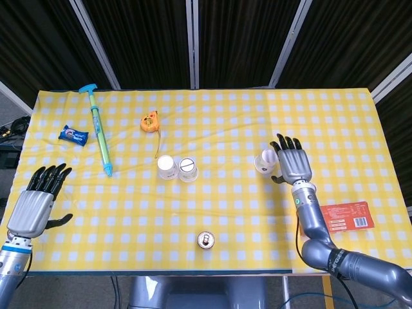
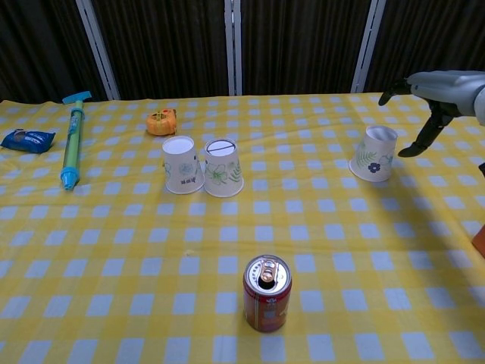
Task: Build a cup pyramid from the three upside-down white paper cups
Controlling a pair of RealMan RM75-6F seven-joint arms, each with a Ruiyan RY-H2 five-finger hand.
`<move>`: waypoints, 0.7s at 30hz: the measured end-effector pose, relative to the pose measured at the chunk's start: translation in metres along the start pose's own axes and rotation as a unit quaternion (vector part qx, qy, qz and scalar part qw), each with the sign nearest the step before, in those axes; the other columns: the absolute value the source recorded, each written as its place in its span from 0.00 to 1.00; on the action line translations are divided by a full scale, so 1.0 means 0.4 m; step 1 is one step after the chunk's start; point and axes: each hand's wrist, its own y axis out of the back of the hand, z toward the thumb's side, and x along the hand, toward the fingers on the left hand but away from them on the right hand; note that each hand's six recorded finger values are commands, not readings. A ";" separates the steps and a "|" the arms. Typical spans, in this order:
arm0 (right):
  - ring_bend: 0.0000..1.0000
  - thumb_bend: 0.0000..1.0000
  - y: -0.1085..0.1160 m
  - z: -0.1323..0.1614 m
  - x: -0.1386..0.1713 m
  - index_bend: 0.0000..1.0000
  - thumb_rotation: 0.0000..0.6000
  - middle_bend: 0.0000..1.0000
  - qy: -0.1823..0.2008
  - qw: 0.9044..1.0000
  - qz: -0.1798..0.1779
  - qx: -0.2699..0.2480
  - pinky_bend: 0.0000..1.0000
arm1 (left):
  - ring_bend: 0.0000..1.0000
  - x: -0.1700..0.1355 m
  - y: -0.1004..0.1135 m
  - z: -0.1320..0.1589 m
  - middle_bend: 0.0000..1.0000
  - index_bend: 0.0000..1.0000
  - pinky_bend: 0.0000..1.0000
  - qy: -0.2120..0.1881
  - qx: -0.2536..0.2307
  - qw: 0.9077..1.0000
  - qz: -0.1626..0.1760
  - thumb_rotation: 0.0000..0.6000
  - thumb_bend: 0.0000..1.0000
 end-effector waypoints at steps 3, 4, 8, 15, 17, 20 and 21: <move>0.00 0.12 -0.005 0.001 -0.017 0.19 1.00 0.00 -0.004 1.000 0.003 0.003 0.02 | 0.00 -0.001 0.000 -0.001 0.00 0.00 0.00 -0.001 -0.001 1.000 -0.002 1.00 0.12; 0.00 0.13 -0.008 0.000 -0.025 0.20 1.00 0.00 -0.006 1.000 0.004 0.005 0.02 | 0.00 -0.001 0.000 -0.001 0.00 0.00 0.00 -0.001 -0.001 1.000 -0.002 1.00 0.12; 0.00 0.16 -0.016 -0.002 -0.047 0.21 1.00 0.00 -0.014 1.000 0.009 0.007 0.02 | 0.00 0.003 -0.002 -0.005 0.00 0.00 0.00 0.000 -0.002 1.000 -0.005 1.00 0.12; 0.00 0.24 -0.026 0.006 -0.078 0.27 1.00 0.00 -0.015 1.000 0.008 0.009 0.03 | 0.00 0.010 -0.011 -0.008 0.00 0.00 0.00 0.001 -0.003 1.000 -0.014 1.00 0.12; 0.00 0.26 -0.032 0.017 -0.081 0.28 1.00 0.00 -0.010 1.000 0.009 0.007 0.03 | 0.00 0.013 -0.013 -0.008 0.00 0.00 0.00 0.000 -0.002 1.000 -0.016 1.00 0.12; 0.00 0.28 -0.037 0.026 -0.083 0.28 1.00 0.00 -0.006 1.000 0.009 0.010 0.03 | 0.00 0.015 -0.016 -0.007 0.00 0.00 0.00 0.001 -0.003 1.000 -0.018 1.00 0.12; 0.00 0.30 -0.038 0.028 -0.083 0.29 1.00 0.00 -0.005 1.000 0.009 0.011 0.03 | 0.00 0.016 -0.017 -0.007 0.00 0.00 0.00 0.001 -0.003 1.000 -0.019 1.00 0.12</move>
